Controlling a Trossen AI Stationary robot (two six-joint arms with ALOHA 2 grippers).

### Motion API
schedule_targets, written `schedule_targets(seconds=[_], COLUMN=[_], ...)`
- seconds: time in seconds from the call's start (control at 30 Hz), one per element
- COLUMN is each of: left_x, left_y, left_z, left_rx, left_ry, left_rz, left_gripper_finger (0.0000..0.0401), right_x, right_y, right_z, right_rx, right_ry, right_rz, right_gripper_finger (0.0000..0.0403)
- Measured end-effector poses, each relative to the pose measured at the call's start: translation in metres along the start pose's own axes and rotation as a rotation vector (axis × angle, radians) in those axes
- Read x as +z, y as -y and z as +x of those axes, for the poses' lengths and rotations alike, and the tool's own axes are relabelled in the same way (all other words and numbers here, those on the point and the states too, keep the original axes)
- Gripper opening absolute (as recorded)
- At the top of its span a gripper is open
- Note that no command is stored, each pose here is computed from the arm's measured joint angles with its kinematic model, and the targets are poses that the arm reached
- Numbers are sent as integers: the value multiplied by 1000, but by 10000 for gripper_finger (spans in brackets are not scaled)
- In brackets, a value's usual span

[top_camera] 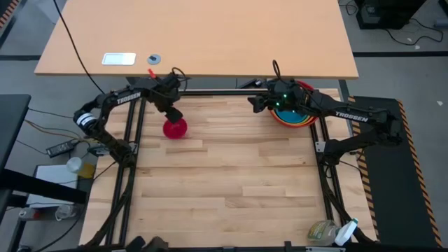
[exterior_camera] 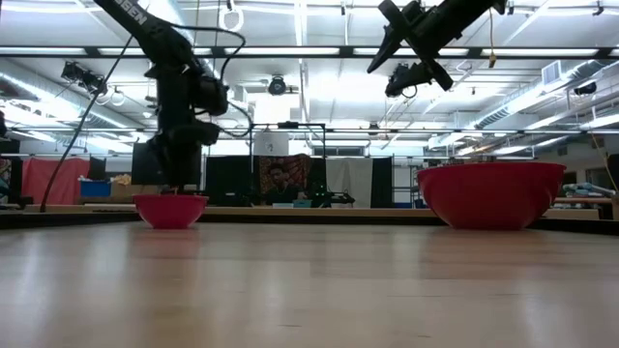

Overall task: Nest bowls inside each other
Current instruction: Stack the pink bowl on top of the blue bowl

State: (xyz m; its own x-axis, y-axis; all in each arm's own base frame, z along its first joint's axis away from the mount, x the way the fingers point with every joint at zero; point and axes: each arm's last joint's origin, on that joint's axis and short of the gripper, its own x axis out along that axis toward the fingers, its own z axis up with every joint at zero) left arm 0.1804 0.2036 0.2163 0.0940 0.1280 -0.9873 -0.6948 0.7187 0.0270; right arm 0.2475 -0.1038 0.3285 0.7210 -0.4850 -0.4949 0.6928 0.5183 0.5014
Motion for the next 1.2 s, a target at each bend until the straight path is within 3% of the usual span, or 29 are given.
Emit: schedule_targets(seconds=[0.13, 0.3, 0.4, 0.5, 0.83, 1.2], left_x=[-3, -3, -2, 1, 2, 14], left_y=[-15, -19, -14, -9, -5, 13], left_z=[6, 19, 25, 31, 35, 6], left_rx=[2, -38, -115, -119, -118, -241], left_ry=[-59, -124, -138, -153, -159, 89], left_rz=[-31, -29, -26, -9, -12, -137], left_gripper_finger=[237, 243, 222, 187, 20, 16], right_x=[-3, -5, -9, -12, -19, -50], right_y=[-3, -5, -7, -9, -16, -26], right_z=[-1, 0, 3, 7, 19, 57], right_rx=[8, 14, 10, 12, 19, 13], right_ry=[-6, -15, -27, -40, -39, -136], right_rz=[-8, -15, -22, -21, -25, -72], right_gripper_finger=[260, 258, 258, 258, 258, 251])
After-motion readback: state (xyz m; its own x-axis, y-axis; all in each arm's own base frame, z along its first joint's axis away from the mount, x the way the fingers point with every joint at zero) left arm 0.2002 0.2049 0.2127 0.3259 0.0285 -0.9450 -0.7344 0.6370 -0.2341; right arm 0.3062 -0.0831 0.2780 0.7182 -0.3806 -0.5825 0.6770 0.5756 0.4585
